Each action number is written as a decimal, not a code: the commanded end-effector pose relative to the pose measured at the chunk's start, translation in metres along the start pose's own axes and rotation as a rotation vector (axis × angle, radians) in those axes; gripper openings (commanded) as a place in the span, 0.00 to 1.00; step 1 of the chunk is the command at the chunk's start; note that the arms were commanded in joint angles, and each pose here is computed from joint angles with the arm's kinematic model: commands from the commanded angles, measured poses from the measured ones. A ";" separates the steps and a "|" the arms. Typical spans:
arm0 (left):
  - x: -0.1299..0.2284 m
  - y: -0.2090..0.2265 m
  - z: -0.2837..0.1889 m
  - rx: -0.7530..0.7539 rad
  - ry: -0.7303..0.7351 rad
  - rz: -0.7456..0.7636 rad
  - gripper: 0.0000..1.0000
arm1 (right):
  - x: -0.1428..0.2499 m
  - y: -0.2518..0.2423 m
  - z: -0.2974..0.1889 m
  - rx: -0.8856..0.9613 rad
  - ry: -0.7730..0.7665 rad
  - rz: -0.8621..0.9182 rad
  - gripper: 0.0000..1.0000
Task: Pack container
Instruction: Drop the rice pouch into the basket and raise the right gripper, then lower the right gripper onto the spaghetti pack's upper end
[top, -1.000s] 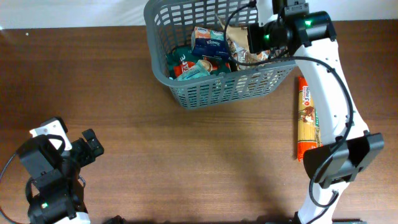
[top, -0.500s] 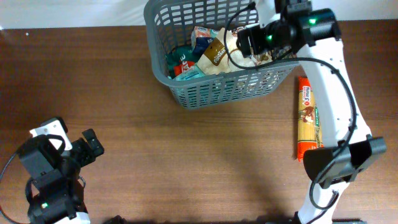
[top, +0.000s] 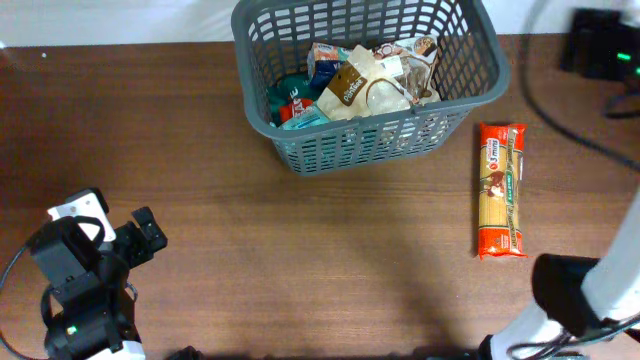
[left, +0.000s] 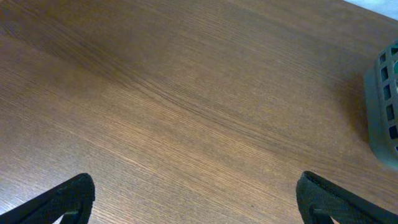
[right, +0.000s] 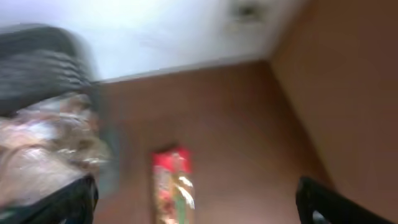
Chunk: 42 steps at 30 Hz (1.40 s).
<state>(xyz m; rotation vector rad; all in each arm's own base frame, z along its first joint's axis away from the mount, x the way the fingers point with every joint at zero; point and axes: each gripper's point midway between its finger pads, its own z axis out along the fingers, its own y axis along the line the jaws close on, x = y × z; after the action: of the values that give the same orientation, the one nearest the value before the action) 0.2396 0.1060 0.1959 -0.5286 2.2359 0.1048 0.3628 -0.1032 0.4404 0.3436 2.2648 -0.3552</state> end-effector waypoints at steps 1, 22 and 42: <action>0.001 -0.004 0.000 0.018 0.003 0.019 0.99 | 0.019 -0.053 0.027 0.085 0.103 0.160 0.99; 0.003 -0.004 0.000 0.018 0.011 0.018 0.99 | 0.242 -0.083 0.129 -0.160 0.943 0.399 0.99; -0.001 -0.004 0.000 0.018 -0.007 0.020 0.99 | 0.348 0.065 0.131 -0.512 1.248 0.013 0.99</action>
<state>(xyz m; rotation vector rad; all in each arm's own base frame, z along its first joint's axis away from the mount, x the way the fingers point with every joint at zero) 0.2407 0.1060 0.1972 -0.5250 2.2298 0.1032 0.2386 -0.0724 0.0881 0.6276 3.3689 0.7142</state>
